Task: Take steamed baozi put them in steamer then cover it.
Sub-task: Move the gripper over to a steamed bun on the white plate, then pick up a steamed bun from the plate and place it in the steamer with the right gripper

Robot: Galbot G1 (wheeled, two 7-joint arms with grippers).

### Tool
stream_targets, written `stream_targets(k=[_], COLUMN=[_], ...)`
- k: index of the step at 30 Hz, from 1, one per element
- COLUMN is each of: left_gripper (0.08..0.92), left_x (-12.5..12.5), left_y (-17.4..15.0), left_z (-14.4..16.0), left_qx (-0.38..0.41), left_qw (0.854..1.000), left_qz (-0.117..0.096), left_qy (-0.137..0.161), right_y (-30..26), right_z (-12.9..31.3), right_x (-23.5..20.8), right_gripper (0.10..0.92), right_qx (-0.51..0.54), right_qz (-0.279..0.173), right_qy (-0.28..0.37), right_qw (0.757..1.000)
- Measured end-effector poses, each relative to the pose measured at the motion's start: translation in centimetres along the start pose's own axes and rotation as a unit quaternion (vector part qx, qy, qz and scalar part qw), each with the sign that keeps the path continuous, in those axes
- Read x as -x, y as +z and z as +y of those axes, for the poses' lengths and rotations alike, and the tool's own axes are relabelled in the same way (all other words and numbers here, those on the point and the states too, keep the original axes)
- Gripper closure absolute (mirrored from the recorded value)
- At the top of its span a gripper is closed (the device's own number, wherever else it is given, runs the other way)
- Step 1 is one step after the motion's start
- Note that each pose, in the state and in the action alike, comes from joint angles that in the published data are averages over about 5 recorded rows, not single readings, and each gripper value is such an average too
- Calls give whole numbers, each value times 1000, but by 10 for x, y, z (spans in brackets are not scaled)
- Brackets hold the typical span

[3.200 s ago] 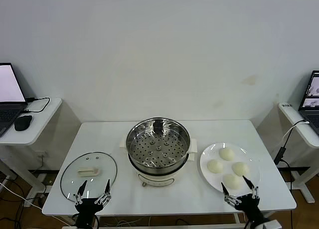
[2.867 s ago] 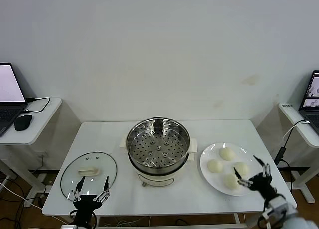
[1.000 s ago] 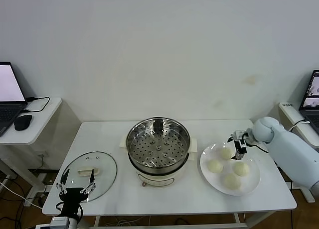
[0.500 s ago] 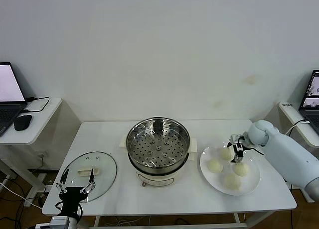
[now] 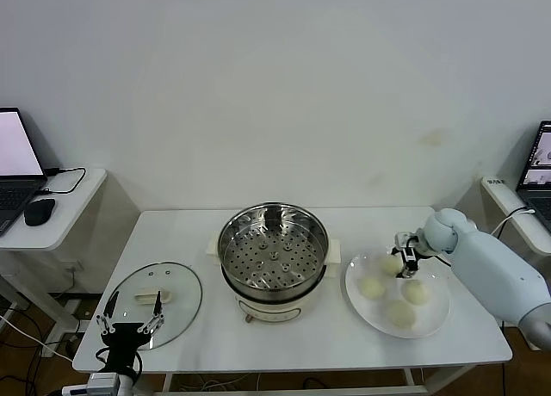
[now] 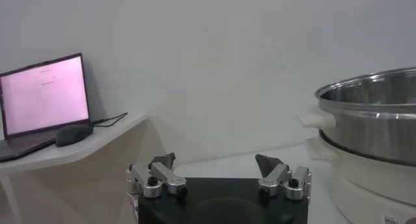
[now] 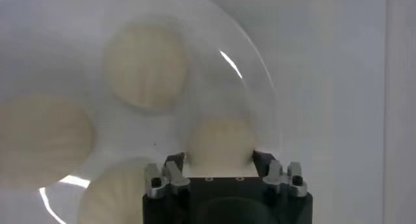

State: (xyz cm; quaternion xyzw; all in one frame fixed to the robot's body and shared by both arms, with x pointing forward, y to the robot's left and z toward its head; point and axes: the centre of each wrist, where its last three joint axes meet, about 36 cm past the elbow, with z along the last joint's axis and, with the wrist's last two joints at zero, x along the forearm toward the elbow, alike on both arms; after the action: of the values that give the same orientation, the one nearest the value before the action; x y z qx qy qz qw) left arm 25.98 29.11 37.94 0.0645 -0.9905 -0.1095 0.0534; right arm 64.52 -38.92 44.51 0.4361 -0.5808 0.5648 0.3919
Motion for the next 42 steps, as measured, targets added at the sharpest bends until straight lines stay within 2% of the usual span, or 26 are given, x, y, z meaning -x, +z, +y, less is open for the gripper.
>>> stream_targets(k=[5,13,22,34,42], left_gripper=[177,177,177,177,177], left_x=[-1,0,2,4,7], left_y=[-1,-4,-10,-16,-16], left_z=[0,1,2,8,15], left_qx=[0,2,4,6,8], left_qw=[1000,1000,1000,1000,1000], left_qz=[-1,-6,-15,-24,-24], left_qy=[0,2,7,8,3], right_y=[1,3,1,-69,-147], right_z=[1,-4,-13,-55,-79], right_x=[-5,-35,-100,-194,-216], right_gripper=[537,522,522,522,522], right_qx=[2,1,-13,-80,-163], right_qz=[-1,-7,-27,-118,-176], right_qy=[4,23,61,117,112], right_qw=[1000,1000,998,983,964])
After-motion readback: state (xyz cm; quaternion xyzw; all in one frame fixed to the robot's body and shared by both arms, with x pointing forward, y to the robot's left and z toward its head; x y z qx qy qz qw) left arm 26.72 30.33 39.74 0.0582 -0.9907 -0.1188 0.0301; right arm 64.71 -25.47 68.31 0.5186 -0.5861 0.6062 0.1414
